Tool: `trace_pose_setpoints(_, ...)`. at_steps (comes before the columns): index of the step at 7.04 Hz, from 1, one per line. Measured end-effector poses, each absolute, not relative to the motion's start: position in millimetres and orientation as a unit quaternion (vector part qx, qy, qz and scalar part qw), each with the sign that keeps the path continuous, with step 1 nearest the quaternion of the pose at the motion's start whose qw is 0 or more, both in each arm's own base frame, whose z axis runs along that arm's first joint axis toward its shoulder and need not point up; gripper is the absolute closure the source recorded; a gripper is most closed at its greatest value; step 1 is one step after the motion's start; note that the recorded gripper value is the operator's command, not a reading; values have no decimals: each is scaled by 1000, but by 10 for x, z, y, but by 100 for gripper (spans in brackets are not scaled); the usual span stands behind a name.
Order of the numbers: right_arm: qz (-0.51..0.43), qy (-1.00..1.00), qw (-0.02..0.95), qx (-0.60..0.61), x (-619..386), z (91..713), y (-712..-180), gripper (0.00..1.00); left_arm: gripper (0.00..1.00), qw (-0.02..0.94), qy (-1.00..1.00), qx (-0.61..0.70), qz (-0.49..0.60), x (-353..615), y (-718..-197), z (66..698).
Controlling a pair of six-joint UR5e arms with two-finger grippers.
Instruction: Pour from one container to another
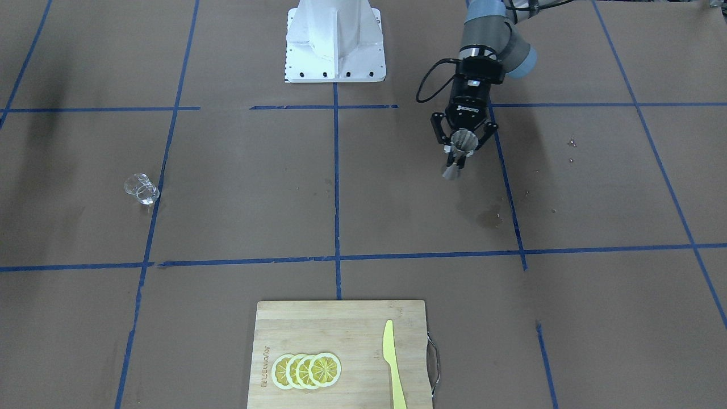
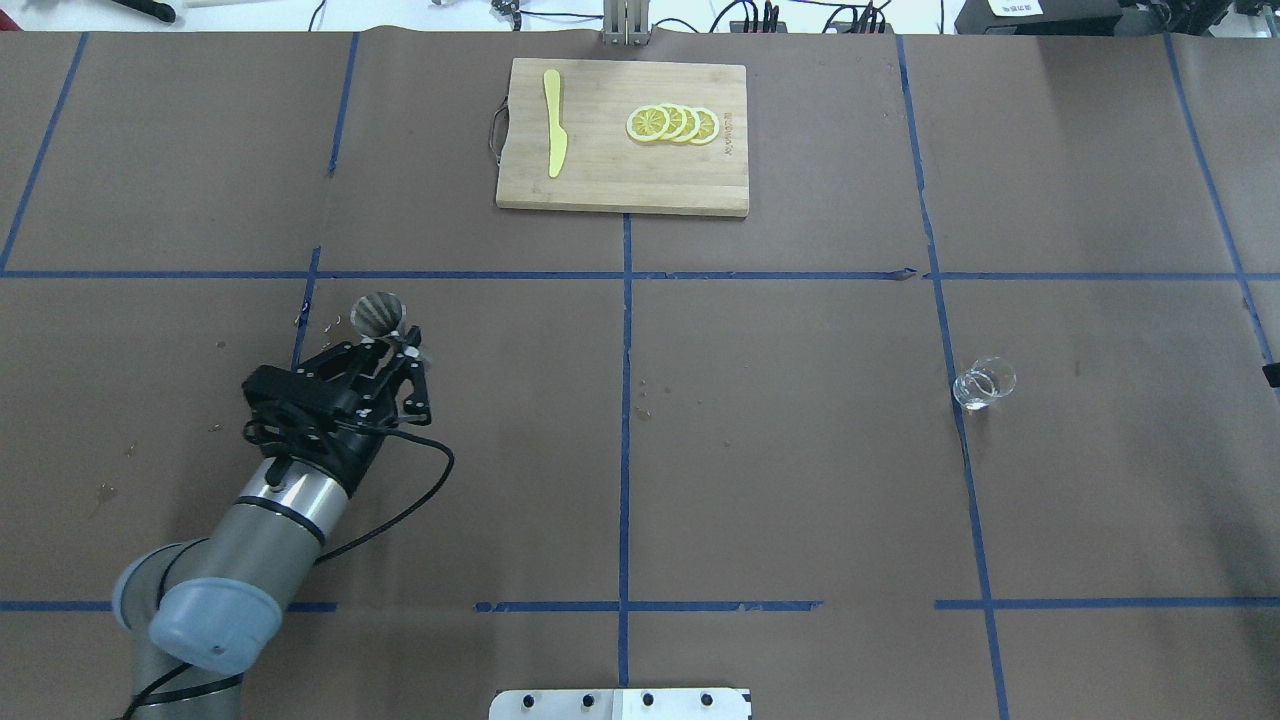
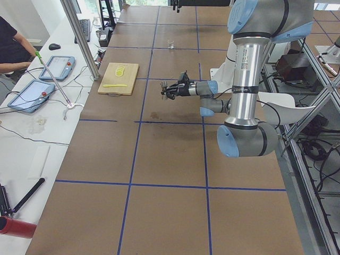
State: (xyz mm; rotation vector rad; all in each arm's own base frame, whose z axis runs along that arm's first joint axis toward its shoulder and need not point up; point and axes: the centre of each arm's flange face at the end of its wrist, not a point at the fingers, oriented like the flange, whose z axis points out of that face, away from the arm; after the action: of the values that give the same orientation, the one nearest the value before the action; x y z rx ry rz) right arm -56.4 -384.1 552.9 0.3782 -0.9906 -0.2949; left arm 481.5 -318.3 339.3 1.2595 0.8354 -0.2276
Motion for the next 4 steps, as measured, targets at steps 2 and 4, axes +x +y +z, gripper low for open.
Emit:
trace_pose_setpoints(2,-108,-478,849,196,-1205,5355,-3745,0,100,723,392,563,-81,5302,-3202,2882)
trace_pose_setpoints(4,-49,-483,847,217,-2046,5166,-3509,1,100,726,404,553,-62,5504,-3185,2729)
